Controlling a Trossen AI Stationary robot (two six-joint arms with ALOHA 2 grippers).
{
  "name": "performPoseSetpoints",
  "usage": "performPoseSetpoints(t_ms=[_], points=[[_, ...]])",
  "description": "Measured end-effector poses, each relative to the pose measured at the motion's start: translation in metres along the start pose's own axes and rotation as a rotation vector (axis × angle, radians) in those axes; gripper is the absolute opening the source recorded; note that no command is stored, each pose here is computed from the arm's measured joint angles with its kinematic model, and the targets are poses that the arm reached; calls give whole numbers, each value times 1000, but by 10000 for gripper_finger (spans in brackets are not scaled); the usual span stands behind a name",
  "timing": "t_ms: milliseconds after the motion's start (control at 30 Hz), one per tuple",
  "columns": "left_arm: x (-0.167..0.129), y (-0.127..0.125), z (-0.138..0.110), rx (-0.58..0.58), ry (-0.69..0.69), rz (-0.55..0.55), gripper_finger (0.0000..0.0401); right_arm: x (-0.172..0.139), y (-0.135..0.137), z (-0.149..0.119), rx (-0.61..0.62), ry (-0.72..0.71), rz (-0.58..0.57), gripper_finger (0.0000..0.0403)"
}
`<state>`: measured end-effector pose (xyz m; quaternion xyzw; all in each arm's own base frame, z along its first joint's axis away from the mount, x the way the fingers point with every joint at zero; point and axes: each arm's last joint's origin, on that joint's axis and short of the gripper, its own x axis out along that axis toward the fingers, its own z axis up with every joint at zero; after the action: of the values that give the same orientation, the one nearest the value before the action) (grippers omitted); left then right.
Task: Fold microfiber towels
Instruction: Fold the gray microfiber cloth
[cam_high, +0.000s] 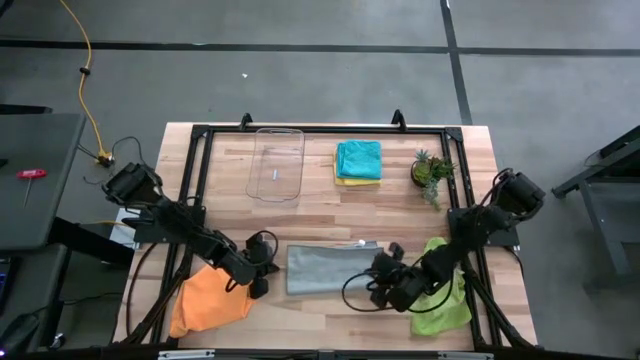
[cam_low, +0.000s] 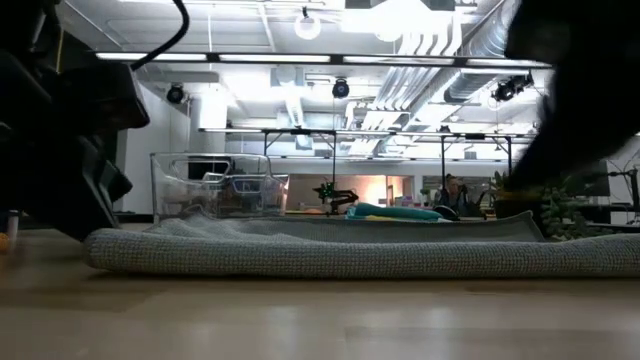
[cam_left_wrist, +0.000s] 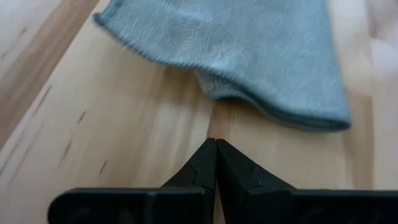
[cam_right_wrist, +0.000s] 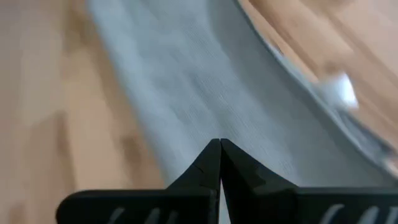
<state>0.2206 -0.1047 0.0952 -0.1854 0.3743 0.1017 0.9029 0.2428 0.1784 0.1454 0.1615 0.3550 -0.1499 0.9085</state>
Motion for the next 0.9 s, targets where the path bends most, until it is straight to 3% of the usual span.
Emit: performPoseSetpoints(t_ms=[167, 367, 733, 900], points=[[9, 0, 3, -16, -24, -34, 0, 11, 0, 25, -3, -80, 52, 0], [10, -1, 5, -21, -29, -63, 0, 21, -9, 41, 42, -112, 34, 0], [23, -6, 14, -15, -32, -67, 0, 63, 1, 32, 77, -118, 181, 0], [27, -4, 21, 4, -76, -3, 0, 70, 0, 27, 98, -108, 177, 0]])
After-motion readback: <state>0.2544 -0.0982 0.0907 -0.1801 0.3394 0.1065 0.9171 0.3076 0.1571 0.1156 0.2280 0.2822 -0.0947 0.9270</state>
